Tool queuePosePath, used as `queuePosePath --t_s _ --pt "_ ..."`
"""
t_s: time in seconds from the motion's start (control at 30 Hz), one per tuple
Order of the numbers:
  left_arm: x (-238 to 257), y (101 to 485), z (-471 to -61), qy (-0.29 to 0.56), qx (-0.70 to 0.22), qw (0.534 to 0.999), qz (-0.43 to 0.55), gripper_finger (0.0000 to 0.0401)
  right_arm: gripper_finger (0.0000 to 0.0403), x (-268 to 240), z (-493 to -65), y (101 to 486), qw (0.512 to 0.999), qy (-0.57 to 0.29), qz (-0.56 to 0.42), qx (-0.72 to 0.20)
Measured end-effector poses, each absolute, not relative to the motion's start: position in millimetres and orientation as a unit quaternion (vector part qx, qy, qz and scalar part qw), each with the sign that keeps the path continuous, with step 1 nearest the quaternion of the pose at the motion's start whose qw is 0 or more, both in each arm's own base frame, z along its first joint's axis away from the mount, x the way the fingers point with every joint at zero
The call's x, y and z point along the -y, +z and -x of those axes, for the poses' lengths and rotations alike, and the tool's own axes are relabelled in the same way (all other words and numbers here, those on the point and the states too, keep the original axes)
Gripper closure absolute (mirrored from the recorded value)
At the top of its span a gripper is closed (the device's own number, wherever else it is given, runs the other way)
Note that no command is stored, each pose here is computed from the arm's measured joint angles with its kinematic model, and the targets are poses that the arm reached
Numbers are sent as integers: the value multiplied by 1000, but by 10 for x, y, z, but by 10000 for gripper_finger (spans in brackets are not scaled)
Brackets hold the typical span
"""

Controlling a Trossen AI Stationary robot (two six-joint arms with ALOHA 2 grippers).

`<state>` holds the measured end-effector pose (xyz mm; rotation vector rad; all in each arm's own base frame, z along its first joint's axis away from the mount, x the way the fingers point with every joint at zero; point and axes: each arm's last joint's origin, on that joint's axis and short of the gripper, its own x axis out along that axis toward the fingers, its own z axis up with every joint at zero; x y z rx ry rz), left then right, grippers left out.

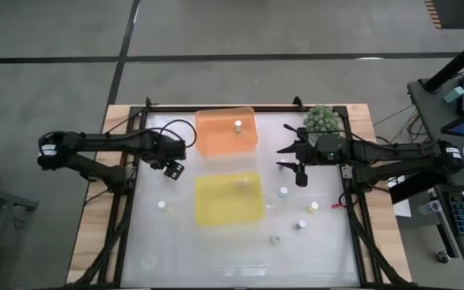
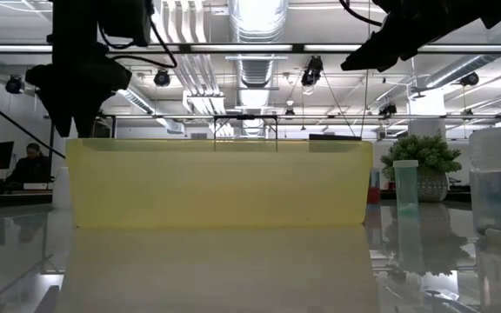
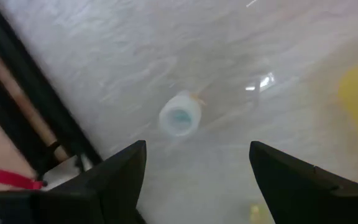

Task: Pick and place medicine bottles into bin by pill shape (circle, oval)
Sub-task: Put the top transparent capsule bottle into the yellow bin

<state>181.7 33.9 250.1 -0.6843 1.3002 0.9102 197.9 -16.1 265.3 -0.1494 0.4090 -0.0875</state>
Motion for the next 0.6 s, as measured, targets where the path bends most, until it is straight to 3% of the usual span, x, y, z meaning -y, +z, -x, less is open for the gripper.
queuePosePath --t_s 0.6 --pt "-468 2060 -1700 416 -562 642 314 131 236 161 -1980 2653 975 -43 74 -203"
